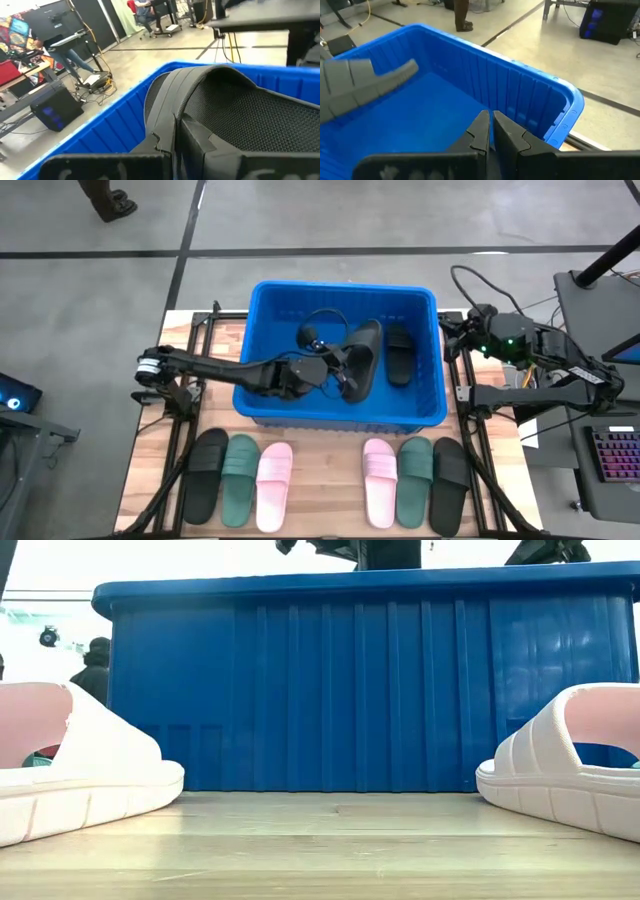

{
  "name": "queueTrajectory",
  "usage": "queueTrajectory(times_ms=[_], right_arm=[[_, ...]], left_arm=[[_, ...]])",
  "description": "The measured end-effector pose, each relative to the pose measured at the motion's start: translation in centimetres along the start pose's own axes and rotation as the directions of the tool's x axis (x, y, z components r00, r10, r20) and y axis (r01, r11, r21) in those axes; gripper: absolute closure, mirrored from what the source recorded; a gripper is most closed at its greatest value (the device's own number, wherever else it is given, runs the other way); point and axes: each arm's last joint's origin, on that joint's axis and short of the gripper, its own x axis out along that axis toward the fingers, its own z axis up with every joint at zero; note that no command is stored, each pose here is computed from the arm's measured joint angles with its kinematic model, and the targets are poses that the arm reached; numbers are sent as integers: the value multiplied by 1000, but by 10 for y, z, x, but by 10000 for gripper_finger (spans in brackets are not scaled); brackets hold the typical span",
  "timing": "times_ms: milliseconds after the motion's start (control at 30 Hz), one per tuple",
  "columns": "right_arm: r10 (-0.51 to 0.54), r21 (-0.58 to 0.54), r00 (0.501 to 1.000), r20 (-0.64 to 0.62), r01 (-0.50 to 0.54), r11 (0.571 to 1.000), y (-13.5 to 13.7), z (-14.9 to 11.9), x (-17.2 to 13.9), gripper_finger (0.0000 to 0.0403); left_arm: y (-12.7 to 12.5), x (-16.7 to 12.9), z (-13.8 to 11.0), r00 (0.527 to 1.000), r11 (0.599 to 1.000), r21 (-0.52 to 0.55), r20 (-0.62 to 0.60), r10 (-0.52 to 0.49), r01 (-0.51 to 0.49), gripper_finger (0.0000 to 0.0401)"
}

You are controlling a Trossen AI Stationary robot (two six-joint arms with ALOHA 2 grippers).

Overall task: Pick and place slides into bin
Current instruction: Put the middle black slide into the blue bin

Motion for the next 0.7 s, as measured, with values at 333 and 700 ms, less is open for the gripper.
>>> queueTrajectory(times_ms=[333,700], right_arm=[[-6,-9,1000,-12,6,1000,-1,-1,0,390],[-24,-33,999,-45,22,999,-2,-5,0,390]], left_arm=[[3,2,8,1000,1000,18,24,-1,1,401],[5,7,24,942,941,-147,191,-275,304,401]])
